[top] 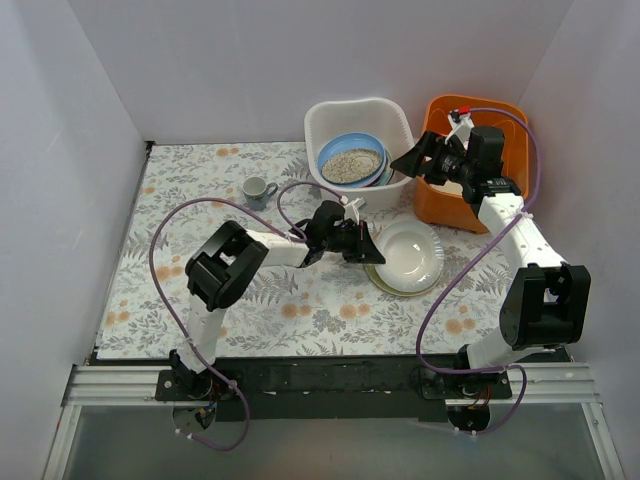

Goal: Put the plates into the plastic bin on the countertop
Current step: Pick up the plate at the center of the board.

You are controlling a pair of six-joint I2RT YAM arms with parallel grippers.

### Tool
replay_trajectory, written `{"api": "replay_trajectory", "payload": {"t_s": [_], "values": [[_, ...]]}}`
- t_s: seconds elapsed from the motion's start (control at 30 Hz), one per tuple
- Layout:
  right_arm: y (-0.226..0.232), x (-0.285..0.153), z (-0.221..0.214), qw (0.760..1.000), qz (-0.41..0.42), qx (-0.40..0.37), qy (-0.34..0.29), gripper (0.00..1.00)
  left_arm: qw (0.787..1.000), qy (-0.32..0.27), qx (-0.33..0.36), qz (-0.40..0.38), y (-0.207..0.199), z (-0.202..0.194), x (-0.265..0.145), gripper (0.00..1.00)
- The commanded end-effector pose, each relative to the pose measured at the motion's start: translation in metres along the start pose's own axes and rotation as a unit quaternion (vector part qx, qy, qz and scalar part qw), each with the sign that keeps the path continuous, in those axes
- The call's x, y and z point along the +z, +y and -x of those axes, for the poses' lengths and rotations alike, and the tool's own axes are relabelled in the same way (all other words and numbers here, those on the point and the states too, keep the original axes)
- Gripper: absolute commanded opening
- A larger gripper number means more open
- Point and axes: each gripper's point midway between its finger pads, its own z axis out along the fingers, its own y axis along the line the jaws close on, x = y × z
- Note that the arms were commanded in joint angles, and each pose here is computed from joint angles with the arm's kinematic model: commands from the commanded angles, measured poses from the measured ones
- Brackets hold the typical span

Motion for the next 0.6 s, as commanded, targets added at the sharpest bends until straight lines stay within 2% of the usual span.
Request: {"api": "replay_trajectory", "payload": {"t_s": [0.0,0.23,0.5,0.57], "values": [[0.014,-0.007,0.014,0.999,0.023,-0.016,-0.02,0.88,0.997,-0.047,0.055,-0.01,-0.039,0.025,-0.028,0.0],[0.016,-0.008,0.013,0.999,0.028,-0.02,-0.016,0.88,0.995,-0.072,0.061,-0.015,-0.055,0.036,-0.052,0.0],[0.011,-0.007,-0.005,0.999,0.034,-0.015,0.008,0.89,0.988,-0.133,0.072,-0.028,-0.073,0.059,-0.102,0.0],[0.009,-0.006,-0.011,0.999,0.036,-0.013,0.013,0.89,0.987,-0.142,0.066,-0.02,-0.065,0.063,-0.113,0.0]]}}
